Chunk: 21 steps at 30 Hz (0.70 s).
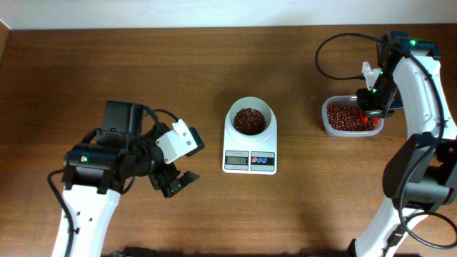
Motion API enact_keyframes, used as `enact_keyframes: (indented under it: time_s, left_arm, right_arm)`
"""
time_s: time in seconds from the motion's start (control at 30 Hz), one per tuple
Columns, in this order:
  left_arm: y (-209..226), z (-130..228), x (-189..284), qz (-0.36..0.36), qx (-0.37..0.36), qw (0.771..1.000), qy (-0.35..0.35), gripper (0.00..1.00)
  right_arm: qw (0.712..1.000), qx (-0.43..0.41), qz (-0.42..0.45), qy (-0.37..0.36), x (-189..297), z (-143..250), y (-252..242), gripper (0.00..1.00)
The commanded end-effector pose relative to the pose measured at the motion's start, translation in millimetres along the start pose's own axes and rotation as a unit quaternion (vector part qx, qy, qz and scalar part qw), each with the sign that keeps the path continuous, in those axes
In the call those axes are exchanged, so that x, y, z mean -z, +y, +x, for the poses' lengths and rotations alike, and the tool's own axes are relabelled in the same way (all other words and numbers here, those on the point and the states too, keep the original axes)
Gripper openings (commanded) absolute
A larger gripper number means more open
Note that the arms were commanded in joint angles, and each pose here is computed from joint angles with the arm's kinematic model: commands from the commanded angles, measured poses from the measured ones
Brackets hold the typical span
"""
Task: Scoop and weigh 50g on scale
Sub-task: 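Move the scoop with the right gripper back to the bean tub, then dip the scoop into the red beans with the right gripper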
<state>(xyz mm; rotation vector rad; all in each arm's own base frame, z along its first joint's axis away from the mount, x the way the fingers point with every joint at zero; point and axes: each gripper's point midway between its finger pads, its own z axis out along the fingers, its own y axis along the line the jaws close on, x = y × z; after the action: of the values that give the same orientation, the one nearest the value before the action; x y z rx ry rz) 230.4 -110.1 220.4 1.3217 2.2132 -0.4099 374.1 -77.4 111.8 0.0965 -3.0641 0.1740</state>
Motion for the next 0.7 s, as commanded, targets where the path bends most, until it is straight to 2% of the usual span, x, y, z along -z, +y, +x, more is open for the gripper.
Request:
enact_keyframes:
  time_s: [0.0,0.37,0.67]
  left_arm:
    - [0,-1,-1,0.006,-0.006,1.000,-0.005,0.99]
    - [0,-1,-1,0.006,-0.006,1.000,-0.005,0.99]
    - [0,-1,-1,0.006,-0.006,1.000,-0.005,0.99]
  right_arm:
    - [1.000,-0.002,-0.009,0.004,-2,1,5,0.04]
    - [0.994,0.028,-0.106,0.023,-11,13,41,0.04]
    - [0.987,0.014,-0.160,0.023,-13,17,52,0.04]
